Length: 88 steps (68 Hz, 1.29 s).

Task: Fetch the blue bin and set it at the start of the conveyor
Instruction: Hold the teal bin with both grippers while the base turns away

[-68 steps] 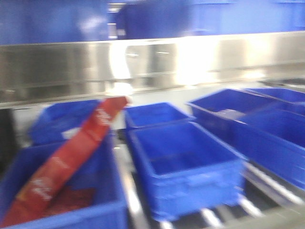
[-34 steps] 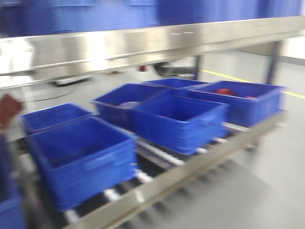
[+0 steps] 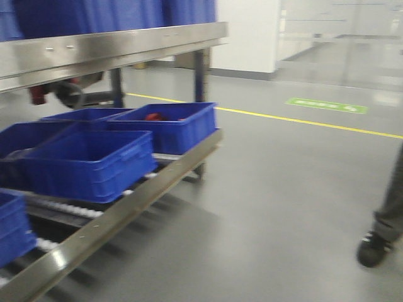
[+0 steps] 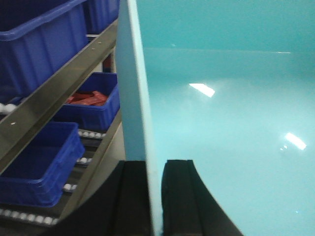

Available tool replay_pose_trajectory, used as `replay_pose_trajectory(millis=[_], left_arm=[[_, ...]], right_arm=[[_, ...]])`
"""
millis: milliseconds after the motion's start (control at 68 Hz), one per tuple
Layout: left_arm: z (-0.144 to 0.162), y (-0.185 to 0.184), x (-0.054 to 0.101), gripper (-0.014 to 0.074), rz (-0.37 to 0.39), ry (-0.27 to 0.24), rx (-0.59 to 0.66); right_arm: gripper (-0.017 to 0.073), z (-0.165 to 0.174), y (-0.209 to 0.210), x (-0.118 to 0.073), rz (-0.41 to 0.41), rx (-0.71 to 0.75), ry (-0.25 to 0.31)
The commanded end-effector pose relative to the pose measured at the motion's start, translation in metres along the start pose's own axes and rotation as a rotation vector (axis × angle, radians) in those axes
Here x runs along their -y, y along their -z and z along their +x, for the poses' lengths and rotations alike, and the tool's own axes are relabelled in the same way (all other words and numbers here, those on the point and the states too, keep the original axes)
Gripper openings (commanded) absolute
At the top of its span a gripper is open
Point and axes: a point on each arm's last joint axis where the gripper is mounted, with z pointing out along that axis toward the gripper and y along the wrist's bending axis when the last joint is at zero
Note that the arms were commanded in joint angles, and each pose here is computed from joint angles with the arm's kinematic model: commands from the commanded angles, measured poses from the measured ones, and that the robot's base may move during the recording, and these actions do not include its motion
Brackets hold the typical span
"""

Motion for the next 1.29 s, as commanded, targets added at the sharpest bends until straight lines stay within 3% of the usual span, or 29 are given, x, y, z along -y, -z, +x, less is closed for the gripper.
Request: replay_pose_trajectory(millis=[0, 1279], left_arm=[[-0.0093, 0.0074, 0.0104, -0.0111, 0.079, 0.066, 0.068], [-0.0093, 0.0074, 0.0104, -0.0111, 0.079, 0.066, 0.068]], right_arm=[[-0.0153, -0.0109, 0.0067, -0.0095, -0.07, 0.104, -0.013], [-0.0153, -0.0109, 0.0067, -0.0095, -0.07, 0.104, -0.013]])
